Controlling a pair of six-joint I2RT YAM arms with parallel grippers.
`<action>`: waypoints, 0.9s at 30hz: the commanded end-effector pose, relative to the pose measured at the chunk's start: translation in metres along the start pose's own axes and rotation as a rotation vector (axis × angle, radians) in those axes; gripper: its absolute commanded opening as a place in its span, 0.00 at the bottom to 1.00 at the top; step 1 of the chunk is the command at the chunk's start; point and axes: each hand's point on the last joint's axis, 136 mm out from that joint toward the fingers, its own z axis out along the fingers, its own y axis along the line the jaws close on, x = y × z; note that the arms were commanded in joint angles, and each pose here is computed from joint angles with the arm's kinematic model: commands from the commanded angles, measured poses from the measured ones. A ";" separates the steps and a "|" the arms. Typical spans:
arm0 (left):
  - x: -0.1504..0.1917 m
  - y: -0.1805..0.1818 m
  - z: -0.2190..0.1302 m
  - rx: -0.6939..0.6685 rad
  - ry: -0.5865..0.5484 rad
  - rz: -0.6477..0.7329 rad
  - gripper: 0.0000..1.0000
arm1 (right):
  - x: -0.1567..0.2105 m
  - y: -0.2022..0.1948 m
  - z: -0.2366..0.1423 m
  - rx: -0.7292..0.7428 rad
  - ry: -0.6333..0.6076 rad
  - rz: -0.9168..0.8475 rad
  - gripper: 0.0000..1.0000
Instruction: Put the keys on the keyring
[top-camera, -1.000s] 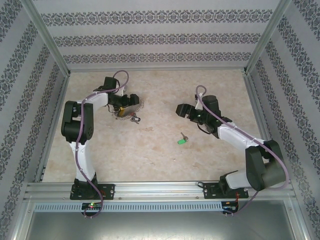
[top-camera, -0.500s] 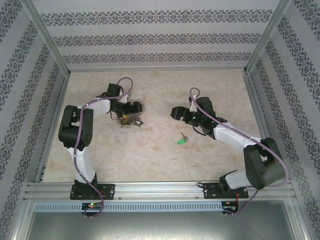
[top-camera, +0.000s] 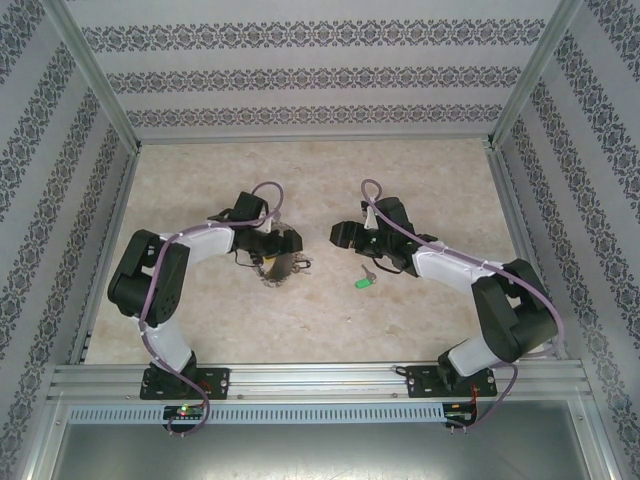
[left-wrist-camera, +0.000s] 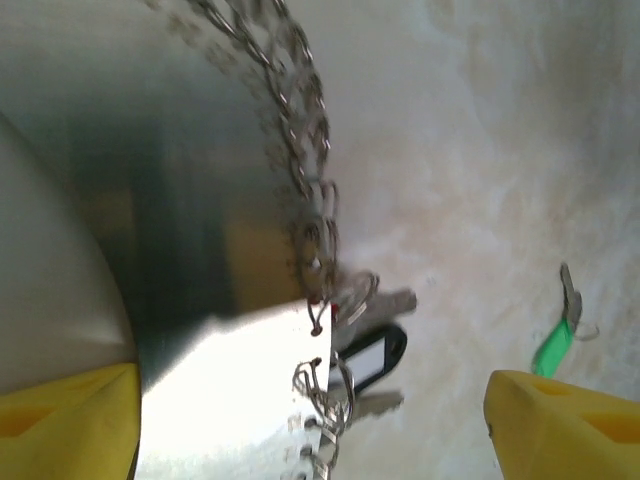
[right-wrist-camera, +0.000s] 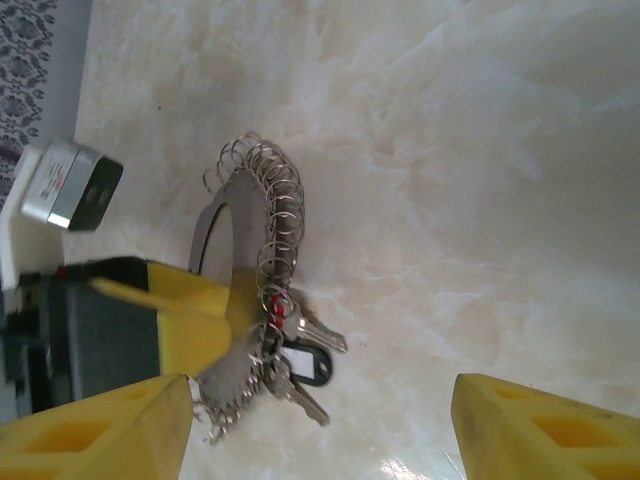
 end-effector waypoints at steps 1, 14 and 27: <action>0.006 -0.026 -0.011 0.043 -0.049 -0.012 0.87 | 0.000 0.011 0.010 -0.026 0.022 0.035 0.66; -0.009 0.007 -0.077 -0.134 -0.295 -0.066 0.93 | 0.017 0.030 0.051 -0.071 0.172 0.017 0.56; -0.002 0.024 -0.060 -0.062 -0.274 -0.176 0.91 | 0.031 0.027 0.084 -0.033 0.265 0.027 0.56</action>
